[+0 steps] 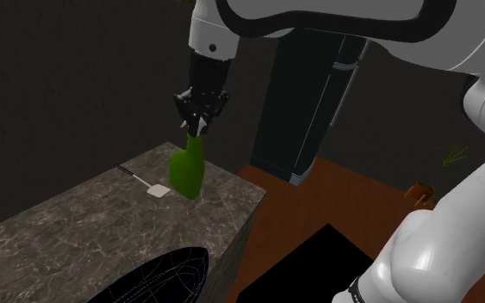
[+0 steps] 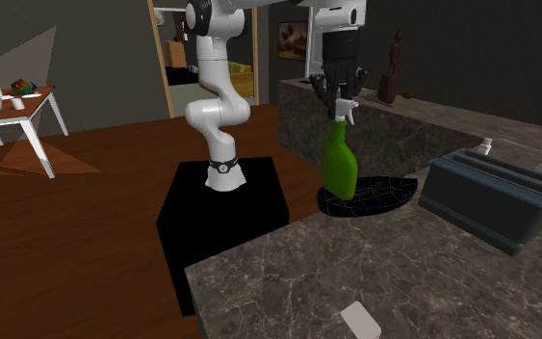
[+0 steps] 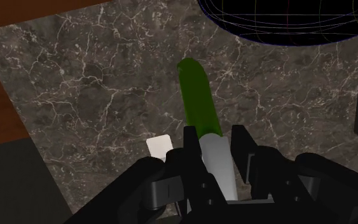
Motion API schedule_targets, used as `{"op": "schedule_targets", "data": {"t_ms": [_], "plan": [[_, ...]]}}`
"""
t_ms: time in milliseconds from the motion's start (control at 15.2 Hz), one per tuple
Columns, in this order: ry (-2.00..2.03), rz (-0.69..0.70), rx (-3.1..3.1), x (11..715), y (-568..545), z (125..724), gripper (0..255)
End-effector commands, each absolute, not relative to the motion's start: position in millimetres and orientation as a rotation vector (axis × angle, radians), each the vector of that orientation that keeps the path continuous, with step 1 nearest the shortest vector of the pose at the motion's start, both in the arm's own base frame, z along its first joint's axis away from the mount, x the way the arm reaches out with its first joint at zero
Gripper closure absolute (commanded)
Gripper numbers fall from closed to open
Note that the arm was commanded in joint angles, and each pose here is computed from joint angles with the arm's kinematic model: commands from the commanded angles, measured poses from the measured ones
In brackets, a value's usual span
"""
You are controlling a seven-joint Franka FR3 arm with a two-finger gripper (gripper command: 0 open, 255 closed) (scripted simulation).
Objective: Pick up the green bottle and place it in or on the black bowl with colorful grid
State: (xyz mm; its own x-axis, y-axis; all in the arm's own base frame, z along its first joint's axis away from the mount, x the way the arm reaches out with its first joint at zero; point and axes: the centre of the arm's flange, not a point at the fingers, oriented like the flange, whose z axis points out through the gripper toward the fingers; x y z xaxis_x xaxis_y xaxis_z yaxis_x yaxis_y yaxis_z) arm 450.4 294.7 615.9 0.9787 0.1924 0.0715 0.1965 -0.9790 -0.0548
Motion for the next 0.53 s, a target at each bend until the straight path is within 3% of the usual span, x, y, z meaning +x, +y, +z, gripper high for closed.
{"op": "schedule_targets", "data": {"t_ms": [0,462], "plan": [[-0.299,-0.101,-3.064,437,315,622,255],[-0.299,-0.101,-3.064,384,388,645,255]]}}
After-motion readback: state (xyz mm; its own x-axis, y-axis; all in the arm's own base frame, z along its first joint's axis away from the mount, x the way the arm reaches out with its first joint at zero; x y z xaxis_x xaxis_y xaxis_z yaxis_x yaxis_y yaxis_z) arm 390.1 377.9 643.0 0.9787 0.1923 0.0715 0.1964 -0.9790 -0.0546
